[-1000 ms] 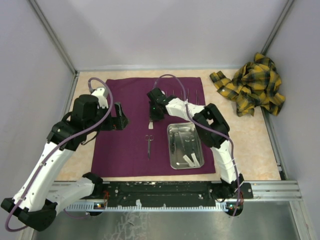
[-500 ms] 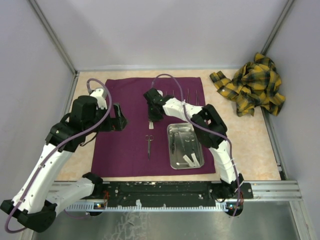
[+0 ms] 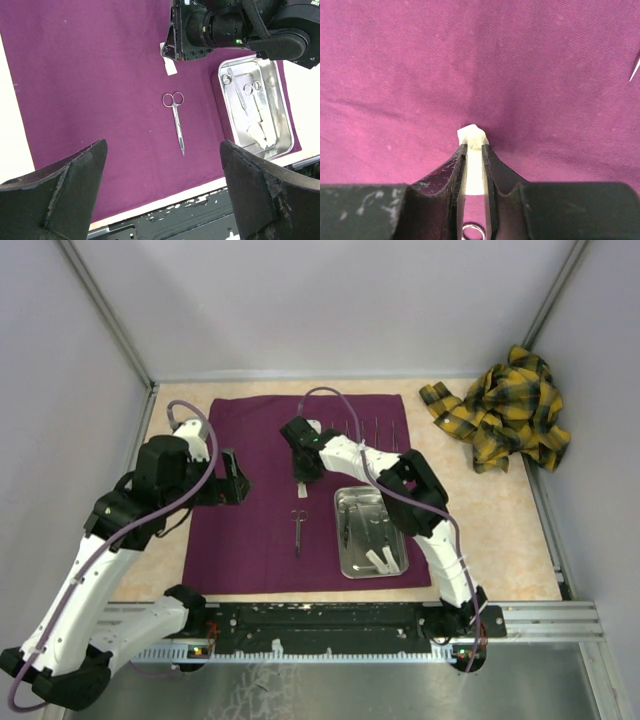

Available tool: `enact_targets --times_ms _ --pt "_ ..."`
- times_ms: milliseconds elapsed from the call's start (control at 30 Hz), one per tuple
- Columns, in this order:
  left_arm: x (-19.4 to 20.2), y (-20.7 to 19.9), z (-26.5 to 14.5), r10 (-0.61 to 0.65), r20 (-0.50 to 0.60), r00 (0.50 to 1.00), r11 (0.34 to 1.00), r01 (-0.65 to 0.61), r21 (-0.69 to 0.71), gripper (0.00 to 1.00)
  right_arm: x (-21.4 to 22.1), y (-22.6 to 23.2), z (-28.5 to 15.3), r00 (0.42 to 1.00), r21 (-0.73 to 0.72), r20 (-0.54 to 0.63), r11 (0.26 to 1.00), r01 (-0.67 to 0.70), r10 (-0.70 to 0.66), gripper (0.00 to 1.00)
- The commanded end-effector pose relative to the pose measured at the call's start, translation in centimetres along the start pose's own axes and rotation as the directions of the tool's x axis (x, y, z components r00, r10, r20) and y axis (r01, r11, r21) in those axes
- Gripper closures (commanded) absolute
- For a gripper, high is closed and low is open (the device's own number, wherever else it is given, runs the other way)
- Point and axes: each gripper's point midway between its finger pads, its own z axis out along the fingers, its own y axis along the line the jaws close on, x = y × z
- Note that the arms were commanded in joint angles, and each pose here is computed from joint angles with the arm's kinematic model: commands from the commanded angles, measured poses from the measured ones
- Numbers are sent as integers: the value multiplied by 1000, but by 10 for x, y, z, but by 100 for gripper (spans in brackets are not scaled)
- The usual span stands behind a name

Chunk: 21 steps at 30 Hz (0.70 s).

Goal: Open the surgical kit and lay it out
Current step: Place the medical item in the surgical kit.

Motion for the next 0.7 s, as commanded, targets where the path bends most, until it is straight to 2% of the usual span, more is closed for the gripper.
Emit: enact_targets --times_ms 0,367,533,667 --pt "-2 4 -5 14 21 1000 1000 -14 -7 0 16 -13 16 999 92 -35 995 38 -35 80" --pt "-13 -4 -14 35 57 998 999 -37 30 0 19 -18 11 999 149 -26 989 24 -20 77" --pt "-18 -5 -19 49 72 996 998 -52 34 0 -1 -1 -8 999 81 50 997 -6 2 68" --pt "-21 -5 -22 54 83 995 998 -57 36 0 -13 8 -22 997 54 80 998 -9 5 66"
